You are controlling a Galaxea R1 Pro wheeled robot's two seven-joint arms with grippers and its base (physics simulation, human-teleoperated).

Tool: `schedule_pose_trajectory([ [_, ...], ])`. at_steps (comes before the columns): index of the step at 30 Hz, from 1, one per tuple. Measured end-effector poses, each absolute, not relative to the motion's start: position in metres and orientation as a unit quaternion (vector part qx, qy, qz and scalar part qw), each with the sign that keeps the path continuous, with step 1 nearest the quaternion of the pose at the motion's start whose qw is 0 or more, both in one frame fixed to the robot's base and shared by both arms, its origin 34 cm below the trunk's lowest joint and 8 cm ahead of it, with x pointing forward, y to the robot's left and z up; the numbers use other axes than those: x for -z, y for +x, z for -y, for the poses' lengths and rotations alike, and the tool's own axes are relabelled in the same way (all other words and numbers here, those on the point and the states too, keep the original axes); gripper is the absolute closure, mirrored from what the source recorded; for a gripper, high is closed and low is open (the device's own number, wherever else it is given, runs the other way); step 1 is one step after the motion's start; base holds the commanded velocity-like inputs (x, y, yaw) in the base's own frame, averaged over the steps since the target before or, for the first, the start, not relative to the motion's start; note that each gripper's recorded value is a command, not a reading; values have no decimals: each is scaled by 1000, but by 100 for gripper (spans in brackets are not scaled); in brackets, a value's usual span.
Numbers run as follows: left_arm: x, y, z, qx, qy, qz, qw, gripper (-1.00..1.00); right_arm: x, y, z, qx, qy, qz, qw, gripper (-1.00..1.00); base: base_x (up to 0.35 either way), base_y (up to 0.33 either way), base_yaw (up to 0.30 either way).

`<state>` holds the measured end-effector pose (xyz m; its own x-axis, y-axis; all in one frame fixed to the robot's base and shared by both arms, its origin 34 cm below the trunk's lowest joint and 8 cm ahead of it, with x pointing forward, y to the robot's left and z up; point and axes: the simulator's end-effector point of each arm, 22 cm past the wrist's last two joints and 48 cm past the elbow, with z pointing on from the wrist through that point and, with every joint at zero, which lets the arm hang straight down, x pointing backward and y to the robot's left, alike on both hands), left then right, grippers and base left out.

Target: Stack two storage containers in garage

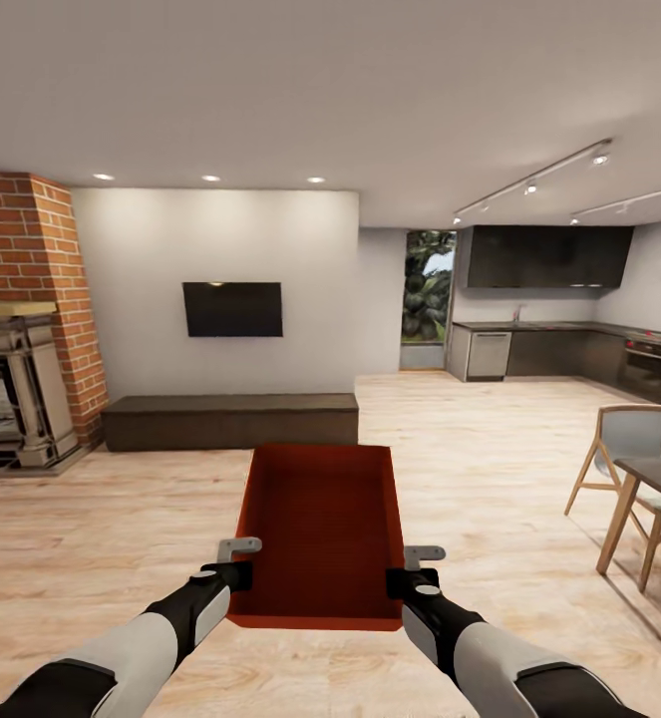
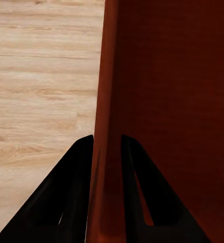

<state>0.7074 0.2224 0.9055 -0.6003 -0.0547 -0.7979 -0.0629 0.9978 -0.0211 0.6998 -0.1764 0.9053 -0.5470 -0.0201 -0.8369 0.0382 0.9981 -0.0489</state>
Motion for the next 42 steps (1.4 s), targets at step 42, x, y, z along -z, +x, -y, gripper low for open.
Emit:
schedule_pose_trajectory([
  [42,-906,708,-222,-5,-33,-895,446,100,-905,700,177,30,5,-879,476,100,0,0,-287],
])
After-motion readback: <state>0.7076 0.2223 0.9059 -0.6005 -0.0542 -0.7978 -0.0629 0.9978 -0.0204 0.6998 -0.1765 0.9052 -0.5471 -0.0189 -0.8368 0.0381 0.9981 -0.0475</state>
